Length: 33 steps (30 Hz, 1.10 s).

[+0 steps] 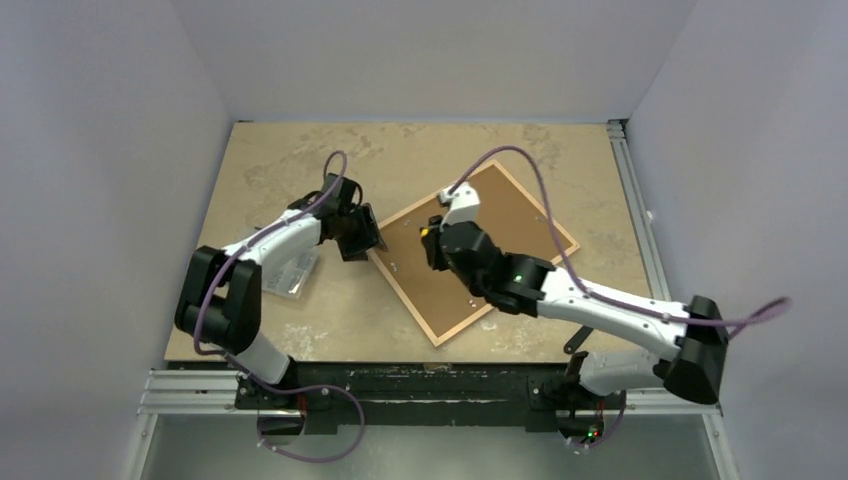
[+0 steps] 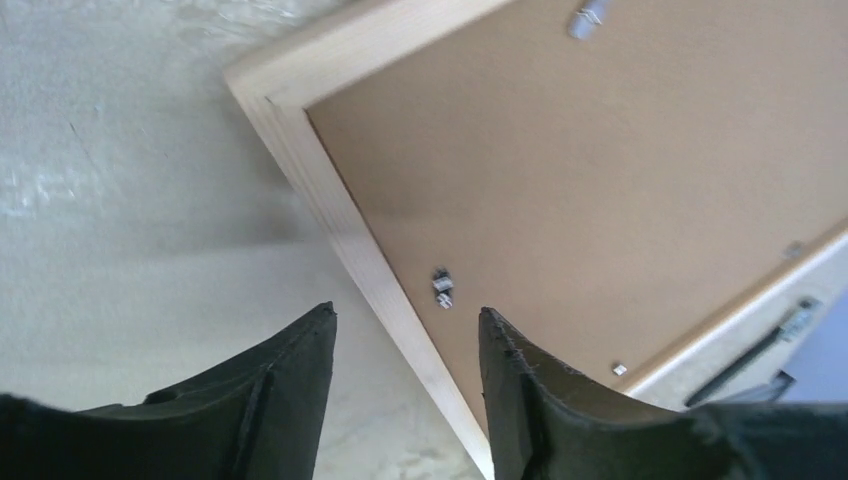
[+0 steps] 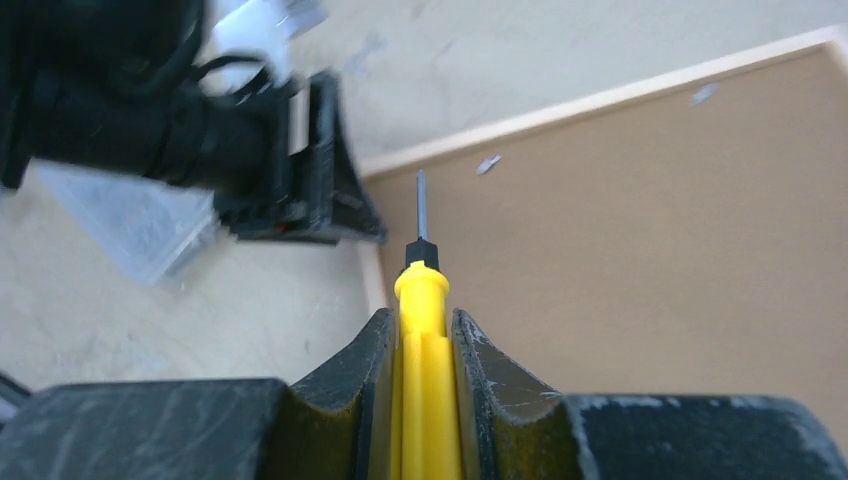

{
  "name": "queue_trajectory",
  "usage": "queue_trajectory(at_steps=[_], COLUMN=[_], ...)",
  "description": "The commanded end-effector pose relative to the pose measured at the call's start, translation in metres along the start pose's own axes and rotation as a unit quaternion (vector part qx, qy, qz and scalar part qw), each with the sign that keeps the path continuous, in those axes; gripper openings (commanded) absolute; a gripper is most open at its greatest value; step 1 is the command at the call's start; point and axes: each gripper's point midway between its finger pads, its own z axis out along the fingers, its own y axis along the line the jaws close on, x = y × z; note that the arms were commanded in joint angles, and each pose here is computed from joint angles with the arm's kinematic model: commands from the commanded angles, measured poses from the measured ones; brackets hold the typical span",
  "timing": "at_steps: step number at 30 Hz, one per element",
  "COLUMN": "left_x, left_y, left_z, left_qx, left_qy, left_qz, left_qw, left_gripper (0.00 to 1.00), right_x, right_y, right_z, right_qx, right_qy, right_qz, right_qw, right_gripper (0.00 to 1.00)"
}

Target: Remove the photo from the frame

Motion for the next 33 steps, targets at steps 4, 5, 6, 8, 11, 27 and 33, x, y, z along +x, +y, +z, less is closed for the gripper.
queue_trajectory(at_steps=[4,5,6,8,11,27,33], left_x=[-0.022,-0.021,-0.021,-0.016,-0.005,0.034,0.033], left_y=[-0.087,-0.1,-0.112,-0.134,-0.153,-0.165,-0.166], left_z=[-0.091,-0.102,-0.111,-0.129,-0.14,-0.17,-0.177], left_qx=[0.158,0.181,0.198,0.224,0.24,0.33,0.343], left_qy=[-0.048,-0.052,-0.058,-0.07,-0.073,-0.032,-0.037], left_qz=[0.1,0.125,0.15,0.199,0.257,0.29,0.284], left_qw=[0.981,0.974,0.967,0.952,0.933,0.898,0.895], left_gripper=[0.65,0.66,0.67,0.67,0.67,0.65,0.64], right_x=[0.009,0.011,0.014,0.018,0.032,0.107,0.126], right_y=[-0.183,-0.205,-0.226,-0.263,-0.309,-0.39,-0.39], right_z=[-0.05,-0.059,-0.068,-0.084,-0.104,-0.131,-0.115], right_qx=[0.227,0.253,0.281,0.329,0.4,0.604,0.6], right_qy=[0.017,0.014,0.012,0.007,0.017,0.116,0.143], right_qz=[0.073,0.086,0.099,0.123,0.153,0.24,0.249], right_qw=[0.971,0.964,0.955,0.936,0.903,0.751,0.747], right_gripper=[0.0,0.0,0.0,0.0,0.0,0.0,0.0])
